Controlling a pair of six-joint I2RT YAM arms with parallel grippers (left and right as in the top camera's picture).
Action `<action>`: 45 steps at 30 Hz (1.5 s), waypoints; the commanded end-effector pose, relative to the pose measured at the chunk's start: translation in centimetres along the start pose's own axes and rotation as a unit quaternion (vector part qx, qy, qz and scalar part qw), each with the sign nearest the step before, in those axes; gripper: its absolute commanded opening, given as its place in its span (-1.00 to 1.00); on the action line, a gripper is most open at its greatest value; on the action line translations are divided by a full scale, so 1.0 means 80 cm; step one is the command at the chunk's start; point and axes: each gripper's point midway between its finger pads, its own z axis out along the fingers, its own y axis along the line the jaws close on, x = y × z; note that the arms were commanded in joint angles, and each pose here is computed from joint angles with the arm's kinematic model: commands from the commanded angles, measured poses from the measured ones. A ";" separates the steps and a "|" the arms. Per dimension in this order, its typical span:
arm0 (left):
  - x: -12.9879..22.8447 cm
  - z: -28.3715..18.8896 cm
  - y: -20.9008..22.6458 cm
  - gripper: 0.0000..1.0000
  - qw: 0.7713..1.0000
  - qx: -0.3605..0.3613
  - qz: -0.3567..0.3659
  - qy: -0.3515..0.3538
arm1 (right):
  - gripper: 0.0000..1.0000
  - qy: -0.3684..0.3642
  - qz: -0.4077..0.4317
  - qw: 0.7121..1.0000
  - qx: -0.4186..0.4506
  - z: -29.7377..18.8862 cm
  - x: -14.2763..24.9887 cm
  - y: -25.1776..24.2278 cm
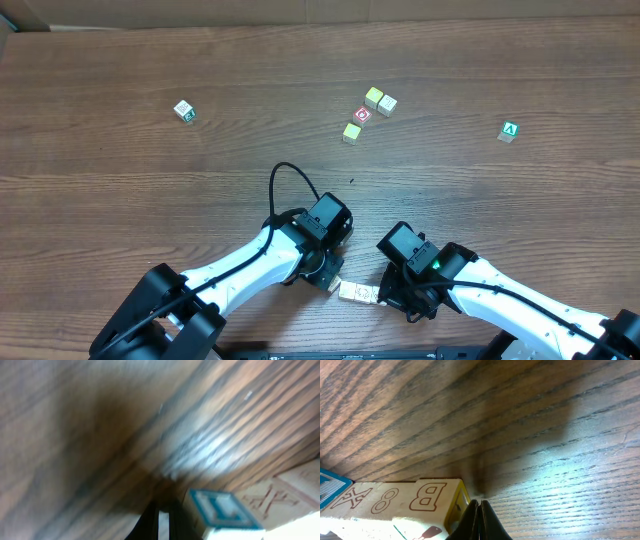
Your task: Flip 4 blocks
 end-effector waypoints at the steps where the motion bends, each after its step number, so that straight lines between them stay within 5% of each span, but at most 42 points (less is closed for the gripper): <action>1: 0.044 0.020 0.022 -0.93 0.997 -0.034 -0.028 0.064 | -0.92 0.000 0.000 1.000 -0.002 0.000 0.001 0.003; 22: 0.047 0.018 -0.013 -0.92 0.996 0.047 -0.025 0.075 | -0.92 0.001 -0.001 1.000 -0.002 0.000 0.001 0.003; 45: 0.027 0.021 -0.003 -0.92 0.999 0.024 -0.010 0.040 | -0.92 0.010 0.005 1.000 -0.023 -0.001 0.004 0.014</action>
